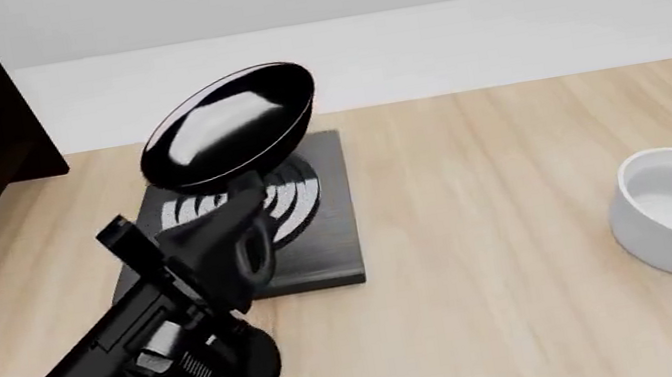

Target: Put the frying pan under the cabinet shelf.

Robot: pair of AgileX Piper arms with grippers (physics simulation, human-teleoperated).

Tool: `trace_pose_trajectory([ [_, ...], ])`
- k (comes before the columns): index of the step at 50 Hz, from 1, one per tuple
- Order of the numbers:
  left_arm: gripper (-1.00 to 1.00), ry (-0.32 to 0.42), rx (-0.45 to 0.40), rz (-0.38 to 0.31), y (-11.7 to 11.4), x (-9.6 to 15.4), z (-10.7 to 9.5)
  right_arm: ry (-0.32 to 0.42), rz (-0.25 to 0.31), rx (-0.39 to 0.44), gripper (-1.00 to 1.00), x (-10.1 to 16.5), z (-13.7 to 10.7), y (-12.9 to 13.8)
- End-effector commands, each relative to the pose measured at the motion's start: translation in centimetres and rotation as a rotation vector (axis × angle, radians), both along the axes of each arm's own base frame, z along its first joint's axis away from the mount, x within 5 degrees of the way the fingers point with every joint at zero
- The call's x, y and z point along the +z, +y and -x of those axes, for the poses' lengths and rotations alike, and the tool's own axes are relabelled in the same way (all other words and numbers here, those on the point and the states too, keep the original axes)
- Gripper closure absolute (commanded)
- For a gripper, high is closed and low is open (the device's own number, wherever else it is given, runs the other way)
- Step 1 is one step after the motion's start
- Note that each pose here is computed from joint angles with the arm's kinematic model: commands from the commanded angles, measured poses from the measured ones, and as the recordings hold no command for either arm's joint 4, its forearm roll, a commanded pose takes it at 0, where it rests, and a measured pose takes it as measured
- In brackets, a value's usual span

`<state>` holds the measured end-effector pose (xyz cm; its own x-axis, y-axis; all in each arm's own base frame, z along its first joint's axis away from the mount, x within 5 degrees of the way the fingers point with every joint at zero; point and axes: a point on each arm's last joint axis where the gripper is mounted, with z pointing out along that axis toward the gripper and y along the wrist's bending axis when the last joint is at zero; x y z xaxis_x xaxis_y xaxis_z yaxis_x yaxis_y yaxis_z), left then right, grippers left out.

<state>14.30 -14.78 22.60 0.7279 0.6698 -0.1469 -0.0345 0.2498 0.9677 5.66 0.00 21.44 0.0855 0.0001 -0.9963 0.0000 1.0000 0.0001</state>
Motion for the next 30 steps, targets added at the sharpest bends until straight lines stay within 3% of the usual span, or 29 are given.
trace_pose_trajectory([
  [1,1.00,-0.040,0.040,0.030,1.5,0.6,0.2,0.000,0.000,0.000,-1.00,0.0,0.0,0.0],
  [30,1.00,-0.007,0.188,0.067,5.1,0.1,0.1,0.000,0.000,0.000,-1.00,0.0,0.0,0.0],
])
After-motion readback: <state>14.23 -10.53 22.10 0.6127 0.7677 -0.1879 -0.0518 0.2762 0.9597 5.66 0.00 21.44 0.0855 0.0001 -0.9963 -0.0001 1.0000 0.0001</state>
